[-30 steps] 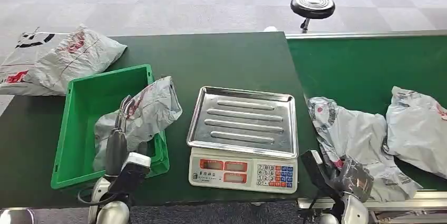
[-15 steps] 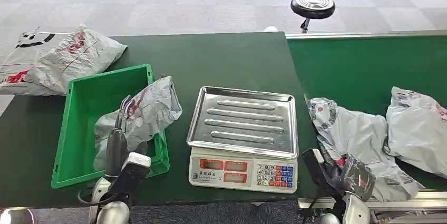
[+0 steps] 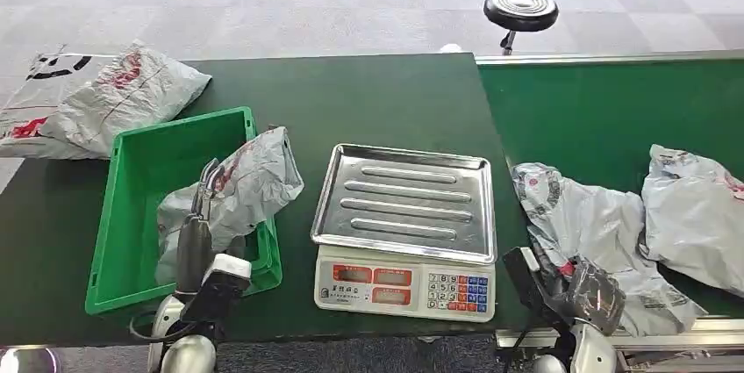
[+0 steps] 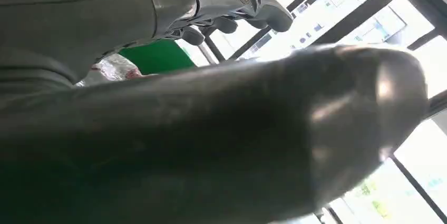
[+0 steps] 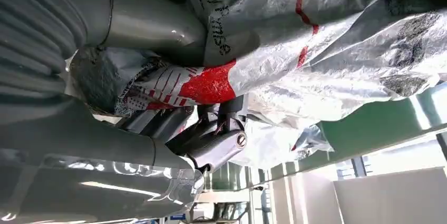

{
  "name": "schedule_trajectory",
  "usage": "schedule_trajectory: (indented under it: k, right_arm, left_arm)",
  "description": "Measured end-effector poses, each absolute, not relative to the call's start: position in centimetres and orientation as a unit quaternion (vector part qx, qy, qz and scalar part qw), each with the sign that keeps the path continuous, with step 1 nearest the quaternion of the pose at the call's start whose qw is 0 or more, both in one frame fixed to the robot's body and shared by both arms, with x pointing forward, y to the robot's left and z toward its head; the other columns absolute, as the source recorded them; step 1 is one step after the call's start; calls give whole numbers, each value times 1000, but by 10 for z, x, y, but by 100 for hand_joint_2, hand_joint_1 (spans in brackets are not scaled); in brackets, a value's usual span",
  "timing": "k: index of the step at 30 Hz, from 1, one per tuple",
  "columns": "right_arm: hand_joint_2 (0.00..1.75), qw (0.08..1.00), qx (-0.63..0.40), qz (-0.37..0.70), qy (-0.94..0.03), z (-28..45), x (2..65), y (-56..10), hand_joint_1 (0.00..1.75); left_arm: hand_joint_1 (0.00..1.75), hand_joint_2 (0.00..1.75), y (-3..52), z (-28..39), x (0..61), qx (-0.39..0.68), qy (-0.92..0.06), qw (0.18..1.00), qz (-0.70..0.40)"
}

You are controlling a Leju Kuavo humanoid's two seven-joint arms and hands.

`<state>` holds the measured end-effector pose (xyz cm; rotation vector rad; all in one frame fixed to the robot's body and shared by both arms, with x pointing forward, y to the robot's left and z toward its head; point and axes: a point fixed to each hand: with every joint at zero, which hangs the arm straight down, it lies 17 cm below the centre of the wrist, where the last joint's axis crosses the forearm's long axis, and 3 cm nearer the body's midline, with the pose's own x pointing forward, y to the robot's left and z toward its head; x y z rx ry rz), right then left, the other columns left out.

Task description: Moved the parcel from conveyor to table for the left to box.

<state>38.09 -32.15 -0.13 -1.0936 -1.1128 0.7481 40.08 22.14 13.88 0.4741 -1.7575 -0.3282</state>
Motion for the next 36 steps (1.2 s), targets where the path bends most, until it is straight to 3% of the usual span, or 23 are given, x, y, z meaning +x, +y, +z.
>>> schedule_trajectory:
  k: [2, 4, 5, 7, 9, 14, 36]
  right_arm:
    - [175, 647, -481, 328, -492, 0, 381, -321, 175]
    - [175, 622, -471, 265, -566, 38, 387, -311, 175]
    - [175, 557, -489, 214, -636, 95, 388, -302, 175]
    - [175, 386, -525, 211, -728, 190, 380, -268, 175]
    - [175, 330, -528, 211, -753, 226, 373, -255, 175]
    - [175, 339, -542, 152, -754, 256, 367, -273, 175]
    - [175, 316, -518, 144, -782, 274, 375, -251, 175]
  left_arm:
    - [0, 0, 221, 139, 401, 205, -759, 602, -142]
    - [0, 0, 219, 143, 400, 201, -767, 592, -142]
    - [0, 0, 217, 145, 399, 198, -772, 586, -142]
    - [0, 0, 215, 147, 400, 198, -776, 582, -140]
    - [0, 0, 213, 147, 400, 197, -777, 581, -138]
    - [0, 0, 214, 146, 400, 200, -776, 582, -136]
    - [0, 0, 216, 144, 402, 200, -777, 584, -126]
